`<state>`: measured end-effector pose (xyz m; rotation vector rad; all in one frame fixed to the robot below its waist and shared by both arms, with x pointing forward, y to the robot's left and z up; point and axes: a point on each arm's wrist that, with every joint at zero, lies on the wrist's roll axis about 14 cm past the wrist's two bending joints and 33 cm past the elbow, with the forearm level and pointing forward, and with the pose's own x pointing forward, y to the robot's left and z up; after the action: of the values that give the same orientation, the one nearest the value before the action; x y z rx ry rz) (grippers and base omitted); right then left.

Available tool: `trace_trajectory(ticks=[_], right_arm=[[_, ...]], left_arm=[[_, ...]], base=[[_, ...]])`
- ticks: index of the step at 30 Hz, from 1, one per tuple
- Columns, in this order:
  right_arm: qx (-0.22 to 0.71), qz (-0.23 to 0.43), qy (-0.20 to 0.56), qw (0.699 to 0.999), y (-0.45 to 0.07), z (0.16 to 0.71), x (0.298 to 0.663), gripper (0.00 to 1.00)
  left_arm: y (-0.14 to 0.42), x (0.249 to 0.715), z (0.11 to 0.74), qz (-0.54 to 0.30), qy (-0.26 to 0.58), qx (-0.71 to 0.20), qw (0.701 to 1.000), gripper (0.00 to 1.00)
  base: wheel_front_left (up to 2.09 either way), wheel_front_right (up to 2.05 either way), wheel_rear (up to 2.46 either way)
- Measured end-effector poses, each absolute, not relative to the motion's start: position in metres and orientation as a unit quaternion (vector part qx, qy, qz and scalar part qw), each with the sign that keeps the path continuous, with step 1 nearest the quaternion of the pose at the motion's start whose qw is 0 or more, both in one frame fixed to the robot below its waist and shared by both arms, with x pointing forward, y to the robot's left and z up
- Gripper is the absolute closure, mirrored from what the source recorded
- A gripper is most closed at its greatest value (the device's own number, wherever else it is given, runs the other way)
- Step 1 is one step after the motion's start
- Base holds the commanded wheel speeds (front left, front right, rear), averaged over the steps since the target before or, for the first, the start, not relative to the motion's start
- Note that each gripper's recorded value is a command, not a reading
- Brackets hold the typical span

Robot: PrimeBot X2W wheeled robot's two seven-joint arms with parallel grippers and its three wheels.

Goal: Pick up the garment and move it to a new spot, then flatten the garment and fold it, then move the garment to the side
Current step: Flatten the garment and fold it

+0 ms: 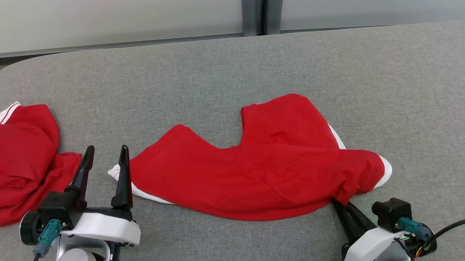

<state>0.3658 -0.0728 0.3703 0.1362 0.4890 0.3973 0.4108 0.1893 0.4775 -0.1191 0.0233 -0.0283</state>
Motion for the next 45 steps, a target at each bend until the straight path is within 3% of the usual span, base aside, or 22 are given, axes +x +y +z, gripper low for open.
trace_trajectory(ticks=[9, 15, 22, 29, 36, 45], right_arm=[[0.085, 0.172, 0.157, 0.969, -0.087, 0.411, 0.383, 1.0], [0.09, 0.119, 0.125, 0.981, -0.123, 0.442, 0.371, 1.0], [0.078, 0.067, 0.147, 0.984, -0.158, 0.456, 0.346, 1.0], [0.073, 0.051, 0.162, 0.983, -0.17, 0.462, 0.348, 1.0], [0.083, 0.071, 0.164, 0.98, -0.159, 0.459, 0.381, 1.0], [0.098, 0.118, 0.173, 0.973, -0.126, 0.441, 0.452, 1.0]], left_arm=[[0.186, 0.414, 0.487, -0.02, -0.004, -0.057, 0.998, 0.0], [0.178, 0.415, 0.495, -0.031, -0.016, -0.059, 0.998, 0.0], [0.167, 0.417, 0.5, -0.044, -0.022, -0.059, 0.997, 0.0], [0.162, 0.419, 0.497, -0.052, -0.018, -0.06, 0.997, 0.0], [0.156, 0.429, 0.494, -0.058, -0.015, -0.064, 0.996, 0.0], [0.153, 0.454, 0.487, -0.058, -0.013, -0.074, 0.995, 0.0]], base=[[0.0, 0.0, 0.0], [0.0, 0.0, 0.0], [0.0, 0.0, 0.0], [0.0, 0.0, 0.0], [0.0, 0.0, 0.0], [0.0, 0.0, 0.0]])
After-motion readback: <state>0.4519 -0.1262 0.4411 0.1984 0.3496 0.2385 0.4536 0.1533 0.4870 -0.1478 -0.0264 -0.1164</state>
